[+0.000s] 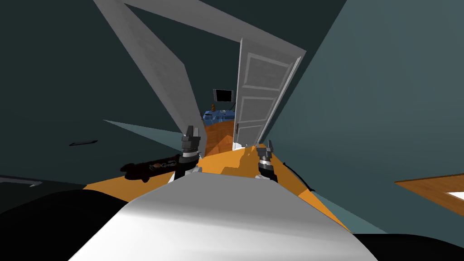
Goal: Push the door open
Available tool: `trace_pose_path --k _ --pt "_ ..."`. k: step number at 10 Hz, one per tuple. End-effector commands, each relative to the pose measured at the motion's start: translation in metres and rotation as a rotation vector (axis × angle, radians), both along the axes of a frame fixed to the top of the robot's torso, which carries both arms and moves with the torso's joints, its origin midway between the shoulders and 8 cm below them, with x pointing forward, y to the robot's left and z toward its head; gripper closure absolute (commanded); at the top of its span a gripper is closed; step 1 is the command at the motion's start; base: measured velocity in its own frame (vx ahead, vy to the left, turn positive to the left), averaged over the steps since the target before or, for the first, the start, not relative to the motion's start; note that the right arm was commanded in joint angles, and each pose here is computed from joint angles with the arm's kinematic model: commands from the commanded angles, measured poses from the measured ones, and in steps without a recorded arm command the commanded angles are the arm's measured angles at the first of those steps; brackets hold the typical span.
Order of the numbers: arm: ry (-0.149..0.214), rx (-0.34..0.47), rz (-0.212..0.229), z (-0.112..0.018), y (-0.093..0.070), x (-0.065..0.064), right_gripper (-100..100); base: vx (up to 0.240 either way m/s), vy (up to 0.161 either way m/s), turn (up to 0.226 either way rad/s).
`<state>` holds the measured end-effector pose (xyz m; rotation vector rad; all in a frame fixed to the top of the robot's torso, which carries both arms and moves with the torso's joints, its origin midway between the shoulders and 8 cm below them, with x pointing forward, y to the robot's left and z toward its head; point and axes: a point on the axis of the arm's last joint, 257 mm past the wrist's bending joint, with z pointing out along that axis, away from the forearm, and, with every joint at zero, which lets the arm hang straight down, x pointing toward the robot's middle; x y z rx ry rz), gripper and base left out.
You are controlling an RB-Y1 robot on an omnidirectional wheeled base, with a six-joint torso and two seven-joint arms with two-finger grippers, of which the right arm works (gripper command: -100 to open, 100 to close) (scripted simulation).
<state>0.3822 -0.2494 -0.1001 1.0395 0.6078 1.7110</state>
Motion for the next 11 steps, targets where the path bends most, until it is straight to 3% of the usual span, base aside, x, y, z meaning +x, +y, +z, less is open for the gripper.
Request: trace_pose_path --k 1,6,7,11 --pt "0.008 0.055 0.018 -0.011 -0.001 0.001 -100 0.146 -0.047 0.181" --pt "0.037 0.210 0.059 -0.046 -0.003 0.001 -100 0.108 -0.048 0.218" --pt "0.047 0.263 0.068 -0.058 -0.004 0.001 -100 0.118 -0.058 0.354" --pt "0.065 0.370 0.083 -0.084 -0.007 -0.001 -100 0.095 -0.075 0.200"
